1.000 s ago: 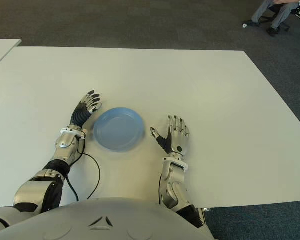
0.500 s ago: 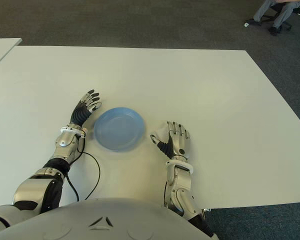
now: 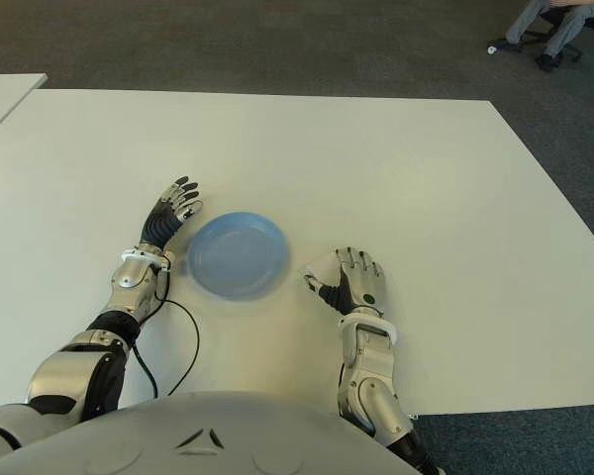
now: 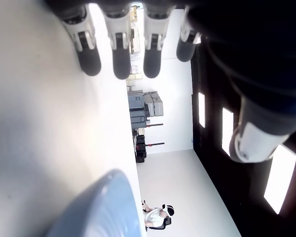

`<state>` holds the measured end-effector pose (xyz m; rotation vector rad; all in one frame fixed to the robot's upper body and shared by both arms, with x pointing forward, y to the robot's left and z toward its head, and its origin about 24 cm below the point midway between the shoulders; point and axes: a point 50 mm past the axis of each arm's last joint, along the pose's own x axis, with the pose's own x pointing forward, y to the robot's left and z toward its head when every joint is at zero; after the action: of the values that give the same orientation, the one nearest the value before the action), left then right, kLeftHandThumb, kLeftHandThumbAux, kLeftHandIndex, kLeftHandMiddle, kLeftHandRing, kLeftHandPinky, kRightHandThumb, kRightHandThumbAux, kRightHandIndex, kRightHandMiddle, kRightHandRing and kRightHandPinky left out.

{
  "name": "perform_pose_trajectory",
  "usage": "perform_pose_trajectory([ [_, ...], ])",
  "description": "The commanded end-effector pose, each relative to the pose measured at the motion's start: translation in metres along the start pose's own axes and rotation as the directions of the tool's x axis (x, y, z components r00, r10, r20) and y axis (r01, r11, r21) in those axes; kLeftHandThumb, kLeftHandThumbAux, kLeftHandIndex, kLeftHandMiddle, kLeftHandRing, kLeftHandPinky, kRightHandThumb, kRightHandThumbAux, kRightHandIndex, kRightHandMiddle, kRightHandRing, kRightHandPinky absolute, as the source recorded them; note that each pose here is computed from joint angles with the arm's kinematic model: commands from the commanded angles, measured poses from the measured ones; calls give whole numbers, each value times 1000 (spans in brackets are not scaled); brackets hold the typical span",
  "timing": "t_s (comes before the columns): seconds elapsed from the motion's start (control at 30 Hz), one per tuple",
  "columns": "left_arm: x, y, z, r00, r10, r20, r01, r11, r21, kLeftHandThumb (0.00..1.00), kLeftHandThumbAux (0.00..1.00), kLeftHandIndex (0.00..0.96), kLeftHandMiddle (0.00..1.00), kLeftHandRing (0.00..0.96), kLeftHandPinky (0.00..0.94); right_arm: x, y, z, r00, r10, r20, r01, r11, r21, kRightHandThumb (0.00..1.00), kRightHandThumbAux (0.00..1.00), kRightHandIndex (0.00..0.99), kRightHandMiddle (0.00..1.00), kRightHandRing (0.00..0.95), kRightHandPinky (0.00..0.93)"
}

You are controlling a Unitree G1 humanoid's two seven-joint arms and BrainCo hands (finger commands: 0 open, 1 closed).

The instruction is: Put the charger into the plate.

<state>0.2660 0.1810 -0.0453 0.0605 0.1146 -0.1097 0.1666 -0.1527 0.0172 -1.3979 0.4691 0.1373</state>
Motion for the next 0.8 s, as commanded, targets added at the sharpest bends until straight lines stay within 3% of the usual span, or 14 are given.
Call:
perform_pose_trajectory([
  [0.03,-30,-11,-43,974,-21,-226,8,998,-61,0,599,38,148,143,121,-5,10,-1,995,91,-27,-91,996,12,231,205,0,0,0,0],
  [0.8,-30,-5,-44,972,-19,-235,5,998,-59,0,595,37,149,147,132,-10,16,7,995,100,-8,-100,995,9,247,206,0,0,0,0],
])
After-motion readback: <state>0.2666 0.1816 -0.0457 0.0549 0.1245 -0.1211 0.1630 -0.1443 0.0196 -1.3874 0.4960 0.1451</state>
